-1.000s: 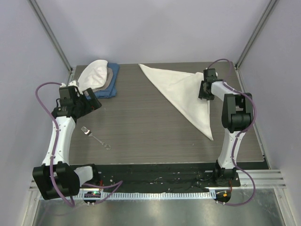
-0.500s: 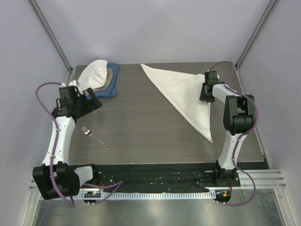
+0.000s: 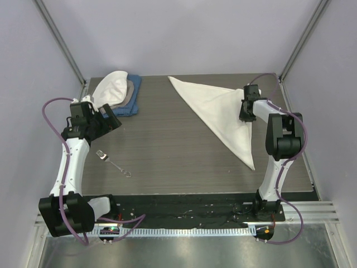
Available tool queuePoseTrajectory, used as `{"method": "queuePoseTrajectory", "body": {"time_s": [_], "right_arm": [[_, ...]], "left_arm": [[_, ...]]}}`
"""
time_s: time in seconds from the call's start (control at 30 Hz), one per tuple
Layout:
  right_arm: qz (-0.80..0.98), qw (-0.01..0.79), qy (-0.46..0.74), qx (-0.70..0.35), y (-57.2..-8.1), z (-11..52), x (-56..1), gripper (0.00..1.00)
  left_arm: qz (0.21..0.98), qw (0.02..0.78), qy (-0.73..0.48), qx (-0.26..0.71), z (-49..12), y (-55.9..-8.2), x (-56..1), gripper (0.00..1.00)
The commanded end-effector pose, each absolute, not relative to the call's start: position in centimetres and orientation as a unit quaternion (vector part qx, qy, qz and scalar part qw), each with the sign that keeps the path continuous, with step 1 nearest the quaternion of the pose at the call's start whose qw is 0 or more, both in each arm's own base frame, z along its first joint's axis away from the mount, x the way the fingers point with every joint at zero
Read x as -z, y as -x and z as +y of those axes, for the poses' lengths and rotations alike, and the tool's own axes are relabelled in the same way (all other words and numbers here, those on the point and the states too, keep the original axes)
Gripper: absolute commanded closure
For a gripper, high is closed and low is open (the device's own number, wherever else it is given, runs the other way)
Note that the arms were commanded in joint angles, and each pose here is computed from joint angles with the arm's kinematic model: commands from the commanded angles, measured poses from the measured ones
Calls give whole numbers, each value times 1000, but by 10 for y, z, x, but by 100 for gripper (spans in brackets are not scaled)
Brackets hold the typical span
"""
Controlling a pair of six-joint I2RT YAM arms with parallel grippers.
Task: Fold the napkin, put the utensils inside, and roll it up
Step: Fold the napkin
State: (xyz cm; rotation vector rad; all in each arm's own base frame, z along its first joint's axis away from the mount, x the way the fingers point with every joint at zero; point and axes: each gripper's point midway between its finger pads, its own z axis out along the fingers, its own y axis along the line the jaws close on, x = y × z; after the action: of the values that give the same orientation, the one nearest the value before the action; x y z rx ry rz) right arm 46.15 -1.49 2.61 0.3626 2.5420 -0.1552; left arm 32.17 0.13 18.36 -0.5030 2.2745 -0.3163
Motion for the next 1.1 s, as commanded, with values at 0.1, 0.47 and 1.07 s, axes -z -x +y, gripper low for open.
{"method": "queuePoseTrajectory", "body": {"time_s": [0.1, 0.47, 1.07], "right_arm": [[939, 298, -151, 83, -453, -28, -58, 79], [938, 290, -154, 110, -441, -38, -64, 80], [940, 274, -177, 104, -440, -52, -62, 61]], "left_arm": [[882, 411, 189, 133, 0, -327, -197, 0], [880, 413, 188, 139, -2, -327, -199, 0], [879, 414, 185, 145, -4, -327, -200, 0]]}}
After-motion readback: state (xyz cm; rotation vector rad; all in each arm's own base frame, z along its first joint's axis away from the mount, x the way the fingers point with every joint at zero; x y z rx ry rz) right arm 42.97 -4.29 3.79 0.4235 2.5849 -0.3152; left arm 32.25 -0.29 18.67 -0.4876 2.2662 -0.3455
